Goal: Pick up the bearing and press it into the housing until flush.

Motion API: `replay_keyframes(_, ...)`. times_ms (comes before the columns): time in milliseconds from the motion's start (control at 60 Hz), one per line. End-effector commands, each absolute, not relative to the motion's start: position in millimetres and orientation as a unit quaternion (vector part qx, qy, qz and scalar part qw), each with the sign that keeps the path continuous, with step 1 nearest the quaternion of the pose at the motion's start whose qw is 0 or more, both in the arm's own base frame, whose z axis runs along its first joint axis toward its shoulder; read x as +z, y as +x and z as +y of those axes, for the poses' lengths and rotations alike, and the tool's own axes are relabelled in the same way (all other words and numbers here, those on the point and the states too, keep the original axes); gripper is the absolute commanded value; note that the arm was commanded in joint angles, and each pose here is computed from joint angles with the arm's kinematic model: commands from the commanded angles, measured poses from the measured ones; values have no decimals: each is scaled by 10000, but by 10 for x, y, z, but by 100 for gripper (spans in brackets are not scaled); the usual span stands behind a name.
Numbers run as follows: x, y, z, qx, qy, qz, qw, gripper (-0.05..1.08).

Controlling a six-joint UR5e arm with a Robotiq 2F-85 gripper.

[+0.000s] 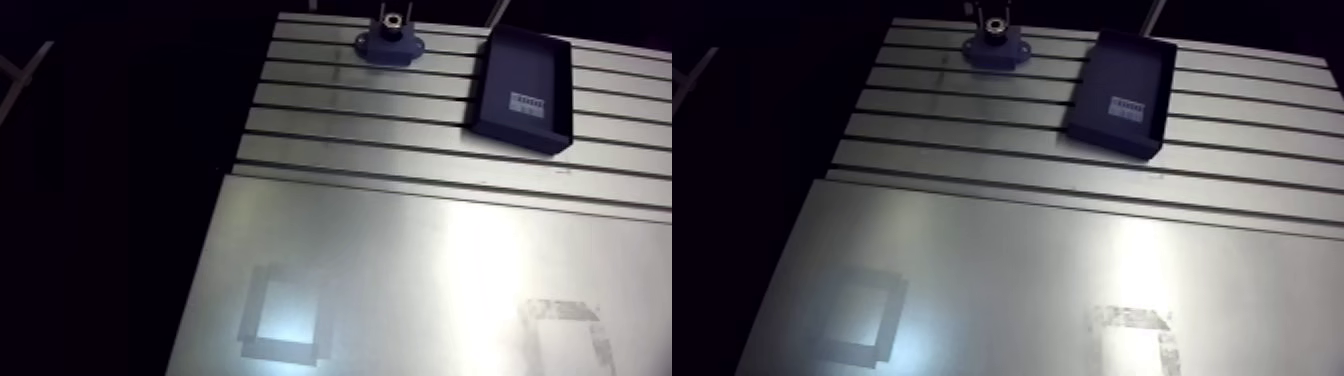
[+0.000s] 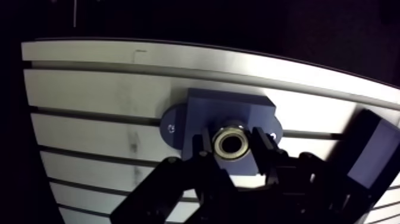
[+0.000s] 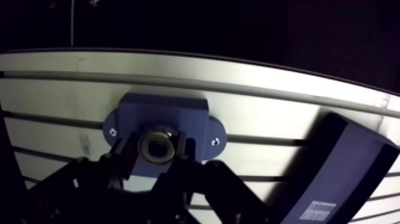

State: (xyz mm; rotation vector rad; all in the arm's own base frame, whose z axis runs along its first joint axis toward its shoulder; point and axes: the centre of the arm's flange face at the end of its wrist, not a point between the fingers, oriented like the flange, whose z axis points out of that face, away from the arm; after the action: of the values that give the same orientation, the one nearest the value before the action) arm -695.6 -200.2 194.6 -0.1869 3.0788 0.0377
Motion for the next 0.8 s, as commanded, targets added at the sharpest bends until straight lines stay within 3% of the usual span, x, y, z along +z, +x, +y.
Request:
replay_keyframes(17, 1920, -6957, -2003, 116, -611, 9976, 299, 76)
replay_keyframes(800, 1885, -6933, -2003, 107, -673, 9971, 346, 76)
